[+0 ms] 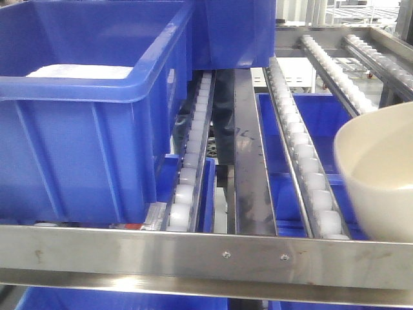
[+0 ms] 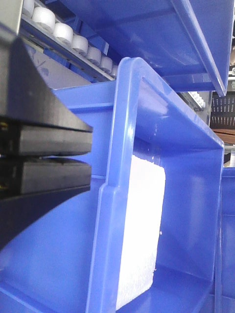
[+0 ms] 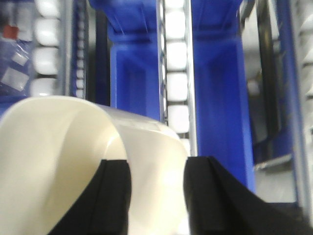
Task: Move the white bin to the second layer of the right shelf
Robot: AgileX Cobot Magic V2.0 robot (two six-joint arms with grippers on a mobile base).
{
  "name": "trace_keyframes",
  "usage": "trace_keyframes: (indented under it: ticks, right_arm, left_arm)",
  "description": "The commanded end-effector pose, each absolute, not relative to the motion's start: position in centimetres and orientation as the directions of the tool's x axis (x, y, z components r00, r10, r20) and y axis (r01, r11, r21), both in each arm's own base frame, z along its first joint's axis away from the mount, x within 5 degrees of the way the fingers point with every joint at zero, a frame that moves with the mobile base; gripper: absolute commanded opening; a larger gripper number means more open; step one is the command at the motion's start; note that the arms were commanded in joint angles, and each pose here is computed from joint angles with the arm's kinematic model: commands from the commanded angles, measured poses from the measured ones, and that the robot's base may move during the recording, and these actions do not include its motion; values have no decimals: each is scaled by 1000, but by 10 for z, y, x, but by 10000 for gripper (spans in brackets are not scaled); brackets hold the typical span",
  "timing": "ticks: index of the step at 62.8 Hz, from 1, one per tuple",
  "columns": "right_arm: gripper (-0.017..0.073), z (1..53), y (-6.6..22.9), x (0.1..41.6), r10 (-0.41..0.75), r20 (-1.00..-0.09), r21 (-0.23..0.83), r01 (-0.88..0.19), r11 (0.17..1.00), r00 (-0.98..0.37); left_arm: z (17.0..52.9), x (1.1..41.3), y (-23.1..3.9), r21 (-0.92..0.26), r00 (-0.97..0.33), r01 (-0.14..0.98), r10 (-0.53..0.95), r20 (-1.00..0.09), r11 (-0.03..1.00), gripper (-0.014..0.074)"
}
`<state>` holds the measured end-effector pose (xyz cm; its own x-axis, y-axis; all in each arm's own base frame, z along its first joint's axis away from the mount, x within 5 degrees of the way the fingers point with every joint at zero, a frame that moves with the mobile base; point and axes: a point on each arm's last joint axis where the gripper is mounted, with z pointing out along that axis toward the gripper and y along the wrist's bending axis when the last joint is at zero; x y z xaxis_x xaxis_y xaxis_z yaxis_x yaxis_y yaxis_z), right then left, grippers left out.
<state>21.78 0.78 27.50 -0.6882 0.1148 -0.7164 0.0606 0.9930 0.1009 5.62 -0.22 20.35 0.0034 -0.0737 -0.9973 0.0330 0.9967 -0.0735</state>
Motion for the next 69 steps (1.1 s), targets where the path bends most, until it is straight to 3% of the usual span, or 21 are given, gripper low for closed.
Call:
trace_keyframes:
  ticks: [1,7,19,36,47,61,69]
  right_arm:
    - [360,301,8,214,71,-806,74,18,997,-588]
    - [319,307,7,207,34,-817,45,-4,999,-575]
    - [39,308,7,183,40,-837,53,-9,999,-545]
    - [54,293,5,131,45,-904,57,-16,998,-425]
    - [54,291,5,103,46,-901,60,-18,998,-432]
    - [54,288,4,97,45,-885,59,-17,998,-464]
    - [54,294,4,99,47,-914,60,-19,998,-404]
  left_arm:
    - [203,56,-2,-80,81,36,-83,-993,996,85]
    - [203,56,-2,-80,81,36,-83,-993,996,85]
    - [203,56,-2,-80,81,36,-83,-993,996,85]
    - [203,56,-2,-80,81,36,-83,-993,996,85]
    - [203,56,-2,-80,81,36,-83,-993,996,85]
    - [203,56,-2,-80,81,36,-83,-993,996,85]
    - [203,56,-2,-80,81,36,-83,-993,996,85]
